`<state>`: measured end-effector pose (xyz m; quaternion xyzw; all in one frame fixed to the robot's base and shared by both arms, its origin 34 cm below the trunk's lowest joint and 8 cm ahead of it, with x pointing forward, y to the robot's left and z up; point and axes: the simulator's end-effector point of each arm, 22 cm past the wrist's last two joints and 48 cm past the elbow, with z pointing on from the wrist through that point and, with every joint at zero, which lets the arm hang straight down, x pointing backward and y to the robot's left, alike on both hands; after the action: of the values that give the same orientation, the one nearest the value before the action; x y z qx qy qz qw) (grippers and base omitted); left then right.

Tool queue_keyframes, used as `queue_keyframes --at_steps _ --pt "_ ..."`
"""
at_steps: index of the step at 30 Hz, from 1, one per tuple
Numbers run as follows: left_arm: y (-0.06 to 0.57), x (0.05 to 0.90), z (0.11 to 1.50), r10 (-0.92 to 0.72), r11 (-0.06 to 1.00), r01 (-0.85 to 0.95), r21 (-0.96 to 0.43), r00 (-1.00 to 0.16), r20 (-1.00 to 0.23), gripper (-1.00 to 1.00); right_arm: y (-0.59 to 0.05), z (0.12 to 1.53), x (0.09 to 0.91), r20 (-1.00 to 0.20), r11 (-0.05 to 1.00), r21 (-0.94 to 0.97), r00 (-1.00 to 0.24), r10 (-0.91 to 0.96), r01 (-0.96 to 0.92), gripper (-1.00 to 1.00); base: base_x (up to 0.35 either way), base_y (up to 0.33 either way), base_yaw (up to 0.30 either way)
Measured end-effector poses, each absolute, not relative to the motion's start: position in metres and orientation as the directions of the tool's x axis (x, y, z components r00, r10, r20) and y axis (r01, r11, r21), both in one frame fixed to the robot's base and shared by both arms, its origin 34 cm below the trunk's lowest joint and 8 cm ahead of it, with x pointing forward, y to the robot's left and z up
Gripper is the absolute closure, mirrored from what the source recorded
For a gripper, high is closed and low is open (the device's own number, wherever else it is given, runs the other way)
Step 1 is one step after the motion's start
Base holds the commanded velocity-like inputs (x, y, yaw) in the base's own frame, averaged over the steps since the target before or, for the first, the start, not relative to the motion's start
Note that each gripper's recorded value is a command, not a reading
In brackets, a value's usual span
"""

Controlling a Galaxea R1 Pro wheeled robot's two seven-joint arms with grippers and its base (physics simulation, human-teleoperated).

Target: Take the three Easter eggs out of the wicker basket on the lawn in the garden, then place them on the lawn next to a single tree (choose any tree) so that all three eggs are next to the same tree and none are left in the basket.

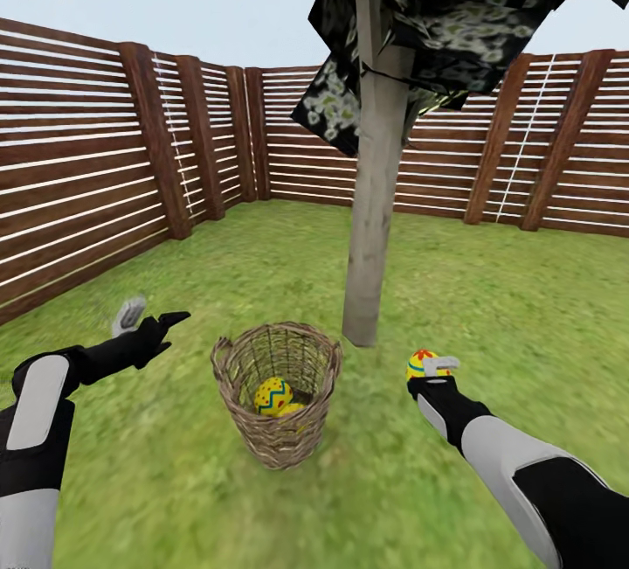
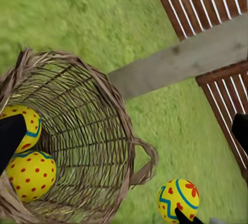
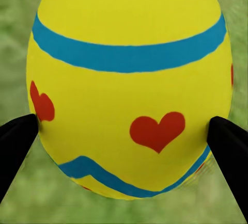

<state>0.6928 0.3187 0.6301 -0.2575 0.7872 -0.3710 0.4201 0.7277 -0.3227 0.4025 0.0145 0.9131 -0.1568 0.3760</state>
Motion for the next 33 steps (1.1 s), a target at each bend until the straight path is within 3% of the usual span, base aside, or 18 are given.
queue_keyframes --at_steps 10,25,33 --pt "0.334 0.697 0.622 -0.742 0.553 -0.112 -0.825 -0.516 -0.428 -1.00 -0.327 0.376 0.723 -0.662 0.948 -0.285 -0.744 -0.088 0.141 1.00 0.318 0.083 0.162" --pt "0.334 0.703 0.577 -0.745 0.554 -0.176 -0.813 -0.540 -0.391 -1.00 -0.326 0.334 0.713 -0.614 0.950 -0.287 -0.784 -0.085 0.121 1.00 0.012 0.001 0.280" --pt "0.337 0.702 0.544 -0.743 0.572 -0.247 -0.782 -0.559 -0.367 -1.00 -0.328 0.312 0.706 -0.589 0.951 -0.283 -0.805 -0.069 0.126 1.00 0.171 -0.153 0.021"
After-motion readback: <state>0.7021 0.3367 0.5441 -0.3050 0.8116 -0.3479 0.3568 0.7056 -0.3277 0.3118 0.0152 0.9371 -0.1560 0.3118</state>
